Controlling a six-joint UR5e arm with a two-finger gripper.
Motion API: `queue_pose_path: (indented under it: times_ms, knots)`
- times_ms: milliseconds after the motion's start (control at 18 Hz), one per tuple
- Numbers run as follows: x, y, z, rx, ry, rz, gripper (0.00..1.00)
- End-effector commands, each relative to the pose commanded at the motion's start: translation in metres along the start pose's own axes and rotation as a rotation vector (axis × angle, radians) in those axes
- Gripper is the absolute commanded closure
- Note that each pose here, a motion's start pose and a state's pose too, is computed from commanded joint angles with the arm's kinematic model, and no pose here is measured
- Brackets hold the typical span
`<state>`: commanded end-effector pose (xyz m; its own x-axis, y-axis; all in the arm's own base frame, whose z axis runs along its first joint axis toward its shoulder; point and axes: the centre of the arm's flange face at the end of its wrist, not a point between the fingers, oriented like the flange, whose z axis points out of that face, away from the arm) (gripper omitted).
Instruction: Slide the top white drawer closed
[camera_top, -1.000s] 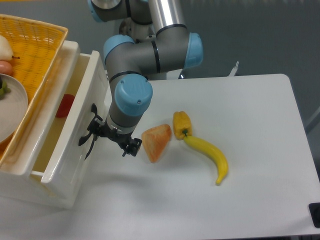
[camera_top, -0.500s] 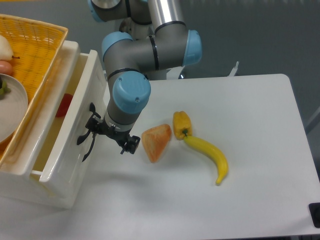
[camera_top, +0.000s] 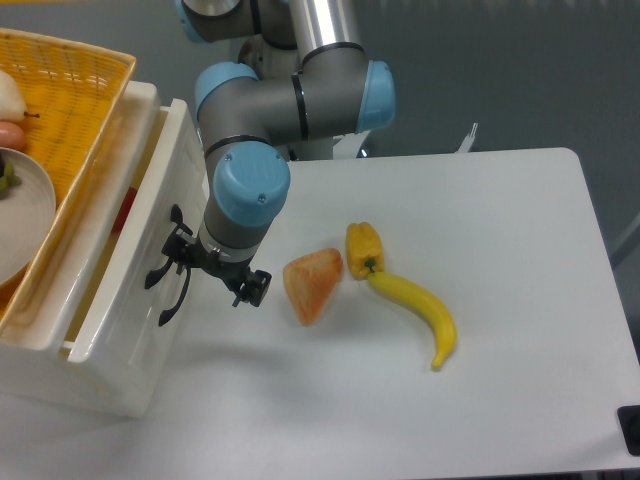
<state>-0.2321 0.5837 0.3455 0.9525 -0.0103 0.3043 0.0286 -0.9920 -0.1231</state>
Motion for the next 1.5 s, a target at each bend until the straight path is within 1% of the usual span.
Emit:
queue_pose_path:
  times_ms: [1000,1278,1500]
  knots:
    - [0.010,-0.003,0.003,-0.005,0.000,0.016,0.00]
    - [0.000,-0.001,-0.003,0.004,-0.005,0.007,0.00]
    - [-0.016,0.005,-0.014,0.020,-0.014,-0.013,0.00]
